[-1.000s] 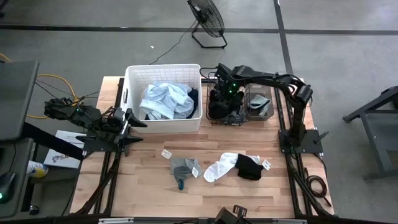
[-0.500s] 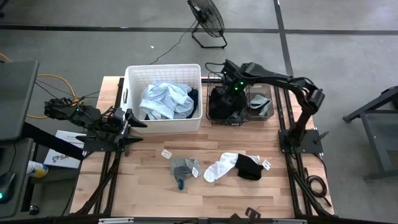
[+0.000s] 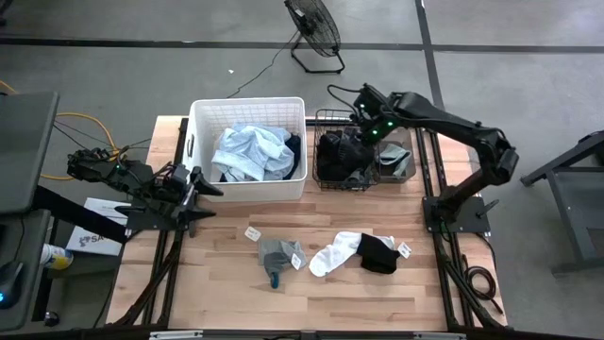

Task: Pick & Place Cloths
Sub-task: Put the black sock into the black bin

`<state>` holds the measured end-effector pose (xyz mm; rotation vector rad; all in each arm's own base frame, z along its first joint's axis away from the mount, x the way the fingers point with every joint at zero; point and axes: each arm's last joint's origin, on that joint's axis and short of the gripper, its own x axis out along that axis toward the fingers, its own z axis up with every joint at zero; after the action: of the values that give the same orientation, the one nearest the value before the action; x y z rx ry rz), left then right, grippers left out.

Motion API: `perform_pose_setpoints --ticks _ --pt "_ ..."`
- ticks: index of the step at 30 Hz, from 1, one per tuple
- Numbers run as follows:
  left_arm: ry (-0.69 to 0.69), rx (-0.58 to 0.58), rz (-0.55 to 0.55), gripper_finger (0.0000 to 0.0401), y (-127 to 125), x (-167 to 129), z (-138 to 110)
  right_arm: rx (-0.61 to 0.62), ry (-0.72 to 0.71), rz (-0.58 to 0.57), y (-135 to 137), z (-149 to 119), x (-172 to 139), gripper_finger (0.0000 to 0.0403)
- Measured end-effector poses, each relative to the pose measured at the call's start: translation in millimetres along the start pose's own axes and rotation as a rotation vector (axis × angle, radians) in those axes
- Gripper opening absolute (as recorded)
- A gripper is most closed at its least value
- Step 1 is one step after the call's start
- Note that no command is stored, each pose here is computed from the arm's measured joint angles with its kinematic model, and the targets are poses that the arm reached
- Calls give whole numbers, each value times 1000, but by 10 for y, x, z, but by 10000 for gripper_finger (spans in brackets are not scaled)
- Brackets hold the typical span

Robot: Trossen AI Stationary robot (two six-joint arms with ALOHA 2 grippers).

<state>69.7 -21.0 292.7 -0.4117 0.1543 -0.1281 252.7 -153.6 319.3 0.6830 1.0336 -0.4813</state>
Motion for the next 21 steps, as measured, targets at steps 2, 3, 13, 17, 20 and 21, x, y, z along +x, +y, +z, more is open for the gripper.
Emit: perform_pose_setpoints --ticks 2,3,13,17,20,21 --pt "10 0 -21 324 -6 0 -3 38 32 29 30 -90 -98 346" --pt "15 0 -31 324 -9 0 -4 58 52 39 52 -143 -146 348" --pt "50 3 -71 324 -16 -1 -23 190 250 -18 391 -660 -395 341" --pt "67 6 -62 324 -8 -1 -40 240 296 -99 609 -860 -389 340" --pt "59 4 -69 324 -13 -1 -31 335 289 -141 773 -990 -374 340" --pt "58 3 -80 324 -18 -2 -28 379 289 -153 819 -1037 -359 340"
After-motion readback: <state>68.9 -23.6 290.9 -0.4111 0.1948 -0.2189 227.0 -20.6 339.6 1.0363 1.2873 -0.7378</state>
